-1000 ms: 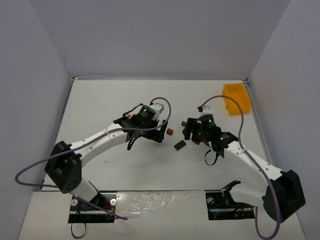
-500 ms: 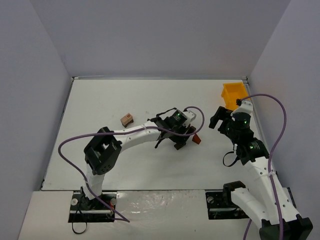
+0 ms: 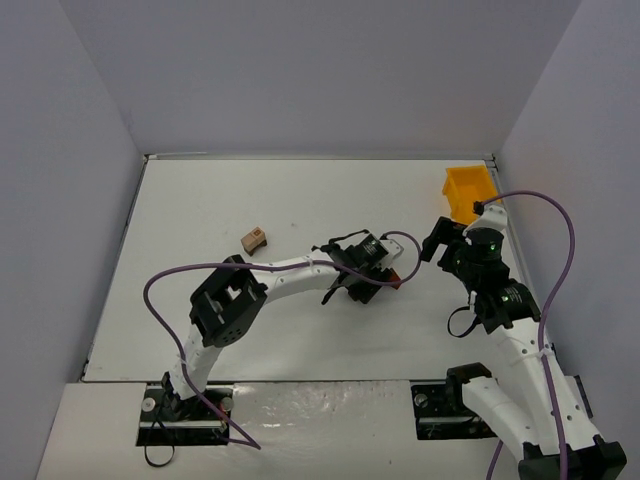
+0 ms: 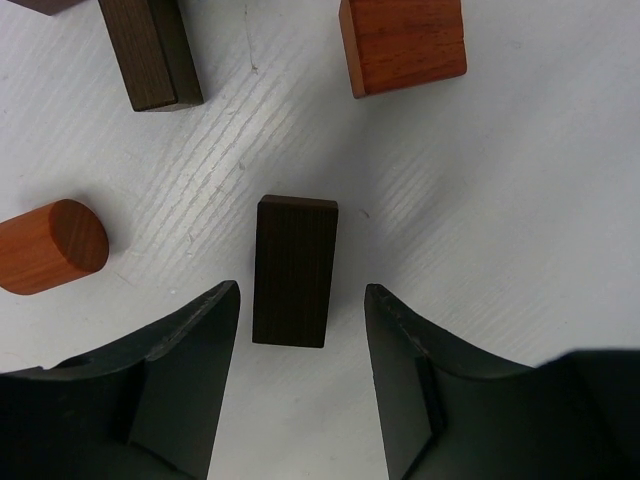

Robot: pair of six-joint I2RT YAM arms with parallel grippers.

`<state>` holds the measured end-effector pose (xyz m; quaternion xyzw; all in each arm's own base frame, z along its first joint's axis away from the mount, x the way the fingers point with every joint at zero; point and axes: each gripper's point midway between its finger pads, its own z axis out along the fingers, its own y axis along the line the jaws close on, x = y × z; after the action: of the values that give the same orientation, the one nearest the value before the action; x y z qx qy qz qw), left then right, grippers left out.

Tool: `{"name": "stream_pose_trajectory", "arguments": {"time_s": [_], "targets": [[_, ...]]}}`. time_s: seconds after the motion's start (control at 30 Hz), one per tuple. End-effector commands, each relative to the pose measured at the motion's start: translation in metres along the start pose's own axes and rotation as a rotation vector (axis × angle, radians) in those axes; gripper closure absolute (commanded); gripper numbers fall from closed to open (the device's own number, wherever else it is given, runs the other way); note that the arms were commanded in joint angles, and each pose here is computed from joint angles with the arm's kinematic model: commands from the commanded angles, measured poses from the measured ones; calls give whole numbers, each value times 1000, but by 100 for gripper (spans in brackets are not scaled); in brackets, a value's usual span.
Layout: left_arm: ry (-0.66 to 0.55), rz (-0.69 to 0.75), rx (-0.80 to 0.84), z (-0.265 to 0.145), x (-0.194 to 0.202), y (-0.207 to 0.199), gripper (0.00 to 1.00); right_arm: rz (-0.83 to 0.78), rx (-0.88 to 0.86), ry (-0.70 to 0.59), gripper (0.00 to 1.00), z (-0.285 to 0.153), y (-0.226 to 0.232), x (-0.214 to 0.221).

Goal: Build the wood block tower

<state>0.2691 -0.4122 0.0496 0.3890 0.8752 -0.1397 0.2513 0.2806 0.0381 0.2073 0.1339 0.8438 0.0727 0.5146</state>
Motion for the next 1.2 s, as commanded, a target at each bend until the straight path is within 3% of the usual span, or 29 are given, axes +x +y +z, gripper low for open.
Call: {"name": "stream_pose_trajectory", "arguments": {"time_s": [0.0,0.13,0.83,1.03,1.17], "targets": [[-68,19,-22,-14,-29,-3,51,7,-4,-58,14,-2,1,-16],[-63,12,-24,-12,-28,-3,55,9,-11,-54,14,-2,2,-14],[-53,0,-25,-7,-28,-4,58,6,-29,-42,14,-2,4,-10],[-57,-2,-23,-6,-30,-4,65,9,-31,-41,14,-2,4,-9],[-53,-3,-24,-6,-29,-5,76,8,-31,-42,14,-3,4,-9]]}}
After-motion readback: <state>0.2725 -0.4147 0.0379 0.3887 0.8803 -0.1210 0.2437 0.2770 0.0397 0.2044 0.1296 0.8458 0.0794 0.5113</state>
